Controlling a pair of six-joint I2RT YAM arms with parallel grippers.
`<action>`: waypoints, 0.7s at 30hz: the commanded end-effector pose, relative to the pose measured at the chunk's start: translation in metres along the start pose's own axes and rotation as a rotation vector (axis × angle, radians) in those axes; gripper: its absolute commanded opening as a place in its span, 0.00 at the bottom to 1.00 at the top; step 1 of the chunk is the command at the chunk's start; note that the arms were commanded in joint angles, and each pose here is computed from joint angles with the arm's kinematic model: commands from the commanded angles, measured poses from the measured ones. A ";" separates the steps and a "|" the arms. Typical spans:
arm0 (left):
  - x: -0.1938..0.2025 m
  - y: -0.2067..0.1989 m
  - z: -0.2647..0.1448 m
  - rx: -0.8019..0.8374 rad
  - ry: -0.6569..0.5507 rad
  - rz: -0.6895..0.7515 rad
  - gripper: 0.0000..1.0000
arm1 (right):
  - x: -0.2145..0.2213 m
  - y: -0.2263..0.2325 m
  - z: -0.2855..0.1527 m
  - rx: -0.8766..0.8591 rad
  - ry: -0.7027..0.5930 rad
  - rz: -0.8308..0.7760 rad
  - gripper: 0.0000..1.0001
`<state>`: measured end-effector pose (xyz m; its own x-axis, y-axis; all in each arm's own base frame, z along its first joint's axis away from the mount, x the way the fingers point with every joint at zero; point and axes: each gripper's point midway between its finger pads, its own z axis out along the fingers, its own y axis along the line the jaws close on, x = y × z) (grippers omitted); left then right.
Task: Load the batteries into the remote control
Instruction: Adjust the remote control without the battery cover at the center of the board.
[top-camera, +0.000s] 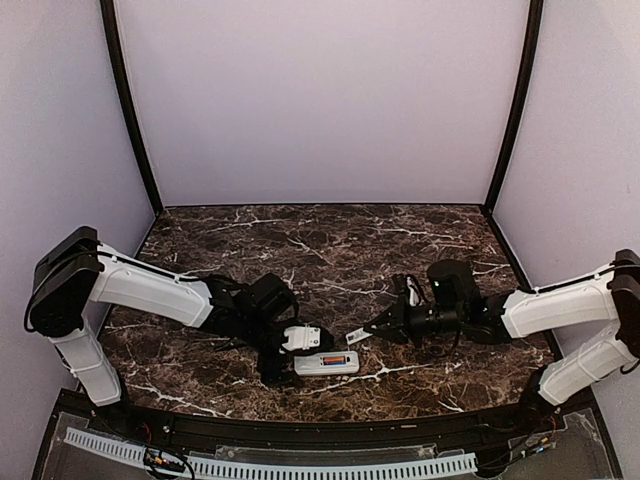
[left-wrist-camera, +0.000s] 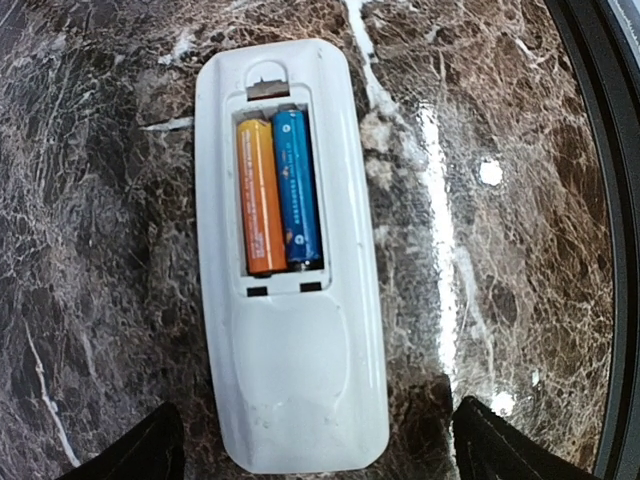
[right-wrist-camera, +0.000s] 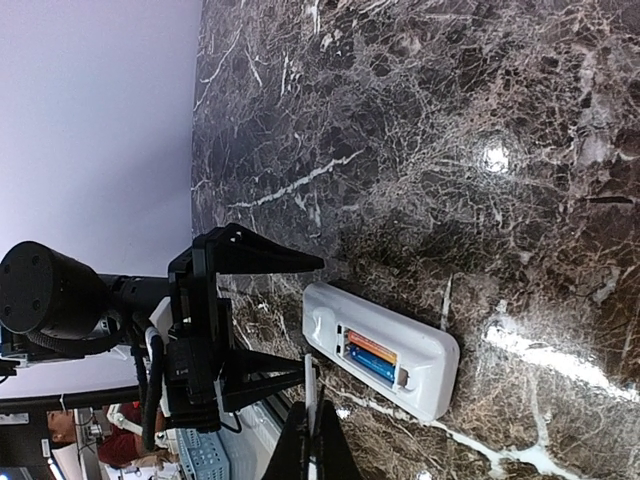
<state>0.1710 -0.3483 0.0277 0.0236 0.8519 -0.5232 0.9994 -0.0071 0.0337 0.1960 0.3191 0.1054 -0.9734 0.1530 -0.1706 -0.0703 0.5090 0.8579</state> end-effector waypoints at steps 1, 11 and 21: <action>0.004 -0.007 0.003 0.024 0.042 -0.024 0.90 | 0.000 0.000 -0.001 -0.021 -0.014 -0.046 0.00; -0.003 -0.019 0.015 0.038 0.010 -0.041 0.54 | 0.001 -0.016 -0.022 0.054 -0.045 -0.054 0.00; -0.029 -0.011 0.025 0.011 -0.063 -0.051 0.32 | -0.004 -0.033 -0.055 0.111 -0.097 -0.044 0.00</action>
<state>0.1587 -0.3673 0.0195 -0.0268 0.8409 -0.5406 0.9995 0.0320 0.0004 0.1926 0.2744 0.1168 -0.9471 0.1979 -0.2528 -0.1051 0.5529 0.8266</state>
